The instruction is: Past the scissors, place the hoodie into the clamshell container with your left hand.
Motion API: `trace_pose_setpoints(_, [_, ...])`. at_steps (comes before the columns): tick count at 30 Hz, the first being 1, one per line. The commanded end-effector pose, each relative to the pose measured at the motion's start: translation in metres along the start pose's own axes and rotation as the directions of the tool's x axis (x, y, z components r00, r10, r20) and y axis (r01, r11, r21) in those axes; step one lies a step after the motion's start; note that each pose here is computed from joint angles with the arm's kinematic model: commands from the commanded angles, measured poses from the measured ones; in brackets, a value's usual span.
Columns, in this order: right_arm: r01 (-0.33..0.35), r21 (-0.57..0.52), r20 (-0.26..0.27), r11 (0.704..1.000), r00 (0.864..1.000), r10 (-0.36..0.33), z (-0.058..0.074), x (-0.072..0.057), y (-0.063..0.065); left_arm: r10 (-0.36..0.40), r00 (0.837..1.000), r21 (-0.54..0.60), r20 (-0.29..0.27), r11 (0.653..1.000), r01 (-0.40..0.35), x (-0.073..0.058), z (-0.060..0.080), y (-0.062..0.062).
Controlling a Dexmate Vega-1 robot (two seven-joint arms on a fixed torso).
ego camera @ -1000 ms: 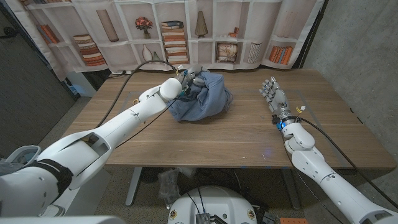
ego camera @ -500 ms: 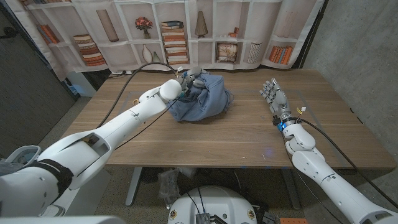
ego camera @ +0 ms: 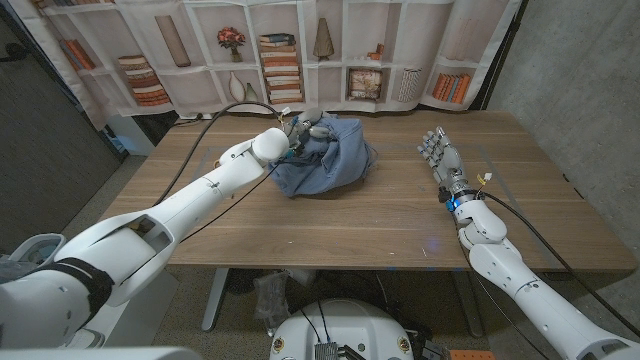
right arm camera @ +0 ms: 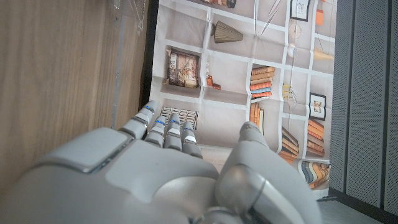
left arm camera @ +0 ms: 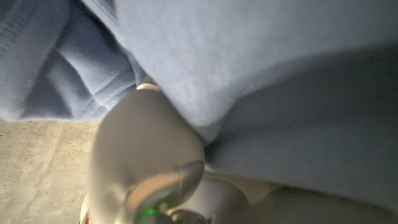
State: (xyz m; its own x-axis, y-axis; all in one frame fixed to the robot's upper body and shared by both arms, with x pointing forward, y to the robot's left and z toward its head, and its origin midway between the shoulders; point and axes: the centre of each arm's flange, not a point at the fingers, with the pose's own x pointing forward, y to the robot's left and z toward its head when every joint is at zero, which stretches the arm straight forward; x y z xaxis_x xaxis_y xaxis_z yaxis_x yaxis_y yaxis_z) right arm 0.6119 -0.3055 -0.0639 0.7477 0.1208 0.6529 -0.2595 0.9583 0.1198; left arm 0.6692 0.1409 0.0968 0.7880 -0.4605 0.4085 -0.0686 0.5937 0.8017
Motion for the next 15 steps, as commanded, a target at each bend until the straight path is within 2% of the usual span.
trace_pose_setpoints(1, [0.0,0.003,-0.004,1.0,1.0,0.0,-0.0025,0.0006,0.0009,-0.01,1.0,-0.004,0.003,1.0,0.01,-0.0029,0.0017,0.0026])
trace_pose_setpoints(15, [-0.007,0.006,-0.007,1.0,1.0,0.007,-0.0057,0.0,-0.0005,0.0,1.0,0.011,0.004,1.0,0.0,-0.0082,0.0064,0.0095])
